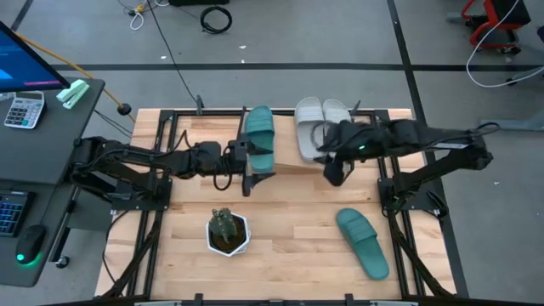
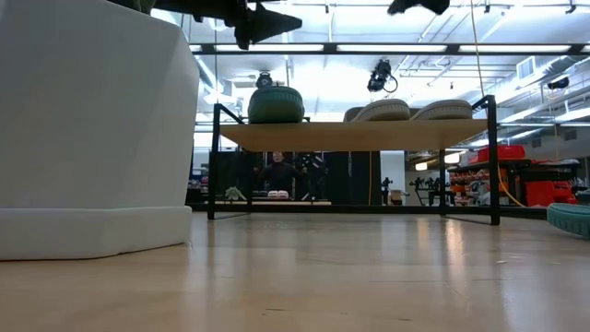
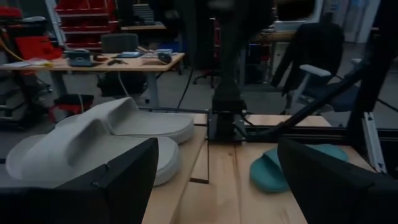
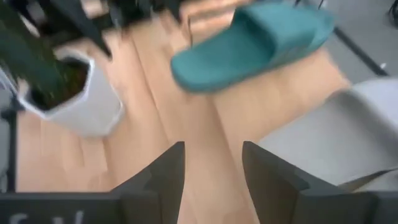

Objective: Pick and place slides into the shelf
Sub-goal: Put the left green slide on the shelf

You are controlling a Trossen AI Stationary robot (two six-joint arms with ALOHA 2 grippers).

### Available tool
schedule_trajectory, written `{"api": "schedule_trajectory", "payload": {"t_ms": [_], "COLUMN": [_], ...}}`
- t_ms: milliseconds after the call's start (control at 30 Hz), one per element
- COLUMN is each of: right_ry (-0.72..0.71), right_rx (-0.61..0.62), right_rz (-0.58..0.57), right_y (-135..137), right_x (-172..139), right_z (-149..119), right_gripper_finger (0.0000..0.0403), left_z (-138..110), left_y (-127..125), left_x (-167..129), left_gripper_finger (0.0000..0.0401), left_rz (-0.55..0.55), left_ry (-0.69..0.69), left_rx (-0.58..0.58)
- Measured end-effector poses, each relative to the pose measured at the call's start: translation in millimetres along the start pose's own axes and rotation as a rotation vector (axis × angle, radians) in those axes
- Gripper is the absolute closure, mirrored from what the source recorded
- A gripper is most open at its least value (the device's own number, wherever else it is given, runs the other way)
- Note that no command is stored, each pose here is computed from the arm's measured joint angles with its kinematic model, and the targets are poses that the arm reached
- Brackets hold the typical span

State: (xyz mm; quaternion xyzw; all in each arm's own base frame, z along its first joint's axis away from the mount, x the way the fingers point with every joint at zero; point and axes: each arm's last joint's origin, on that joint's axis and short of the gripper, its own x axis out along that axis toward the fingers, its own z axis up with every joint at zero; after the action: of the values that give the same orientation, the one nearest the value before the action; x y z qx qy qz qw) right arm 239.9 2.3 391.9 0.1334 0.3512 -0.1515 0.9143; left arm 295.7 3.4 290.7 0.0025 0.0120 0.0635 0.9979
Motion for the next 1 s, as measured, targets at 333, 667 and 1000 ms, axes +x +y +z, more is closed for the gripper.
{"api": "schedule_trajectory", "payload": {"t_ms": [333, 667, 1000], "right_ry": [0.142, 0.158, 0.081], "right_rx": [-0.050, -0.069, -0.070], "right_rz": [-0.048, -0.072, -0.098], "right_y": [22, 25, 3], "right_x": [74, 122, 141], "right_z": [-2, 0, 16], "right_gripper_finger": [0.0267, 0.0325, 0.0387], "left_z": [37, 91, 92], "left_y": [-8, -11, 3], "left_x": [0, -31, -79], "left_gripper_finger": [0.0083, 0.0088, 0.0088], "left_rz": [0.026, 0.010, 0.159], "left_ry": [-0.102, -0.154, 0.102], "left_rx": [0.024, 0.157, 0.267]}}
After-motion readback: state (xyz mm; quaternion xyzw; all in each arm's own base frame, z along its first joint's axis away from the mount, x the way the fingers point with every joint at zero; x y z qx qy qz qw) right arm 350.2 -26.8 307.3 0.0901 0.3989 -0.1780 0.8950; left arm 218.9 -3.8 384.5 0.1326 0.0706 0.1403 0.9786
